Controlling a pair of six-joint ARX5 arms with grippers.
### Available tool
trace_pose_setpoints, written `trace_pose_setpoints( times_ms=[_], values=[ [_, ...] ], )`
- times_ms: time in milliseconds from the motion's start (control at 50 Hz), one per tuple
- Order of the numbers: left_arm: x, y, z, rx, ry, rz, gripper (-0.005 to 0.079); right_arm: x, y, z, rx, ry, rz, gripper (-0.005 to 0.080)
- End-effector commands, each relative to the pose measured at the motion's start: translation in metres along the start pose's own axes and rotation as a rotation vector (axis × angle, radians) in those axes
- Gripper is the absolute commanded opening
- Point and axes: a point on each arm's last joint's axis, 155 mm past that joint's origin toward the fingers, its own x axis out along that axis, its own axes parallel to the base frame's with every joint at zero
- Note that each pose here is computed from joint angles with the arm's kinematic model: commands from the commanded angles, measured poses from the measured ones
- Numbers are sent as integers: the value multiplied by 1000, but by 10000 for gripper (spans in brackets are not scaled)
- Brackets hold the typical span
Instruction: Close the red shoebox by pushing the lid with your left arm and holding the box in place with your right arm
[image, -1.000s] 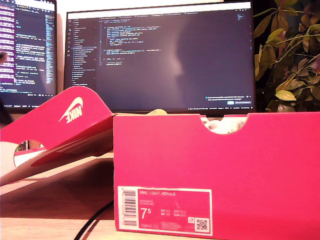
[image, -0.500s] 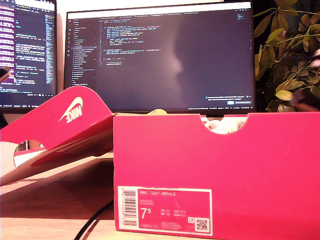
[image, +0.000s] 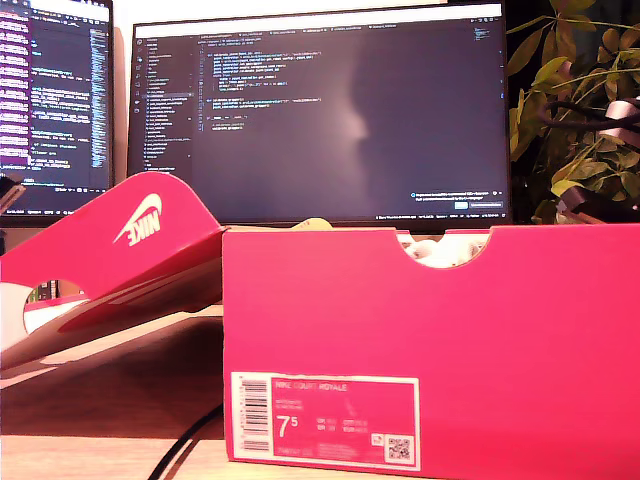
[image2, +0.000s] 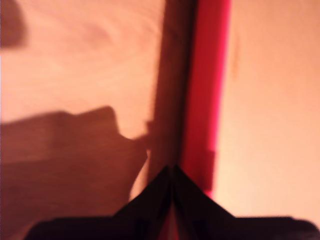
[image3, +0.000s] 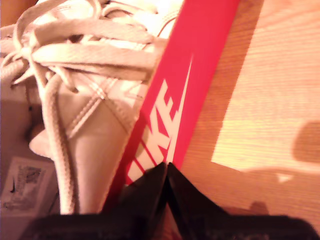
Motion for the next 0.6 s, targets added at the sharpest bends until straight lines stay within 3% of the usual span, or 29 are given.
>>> trace_pose_setpoints(
  times_ms=[0, 320, 580],
  values=[
    [8, -2, -6, -1, 34, -23, -19, -1, 10, 15, -15, -34, 26, -12],
    [7, -32, -2, 28, 44, -162, -19, -1, 10, 15, -15, -33, 26, -12],
    [-10, -58, 17, 72, 46, -204, -19, -1, 10, 14, -16, -30, 25, -12]
  ],
)
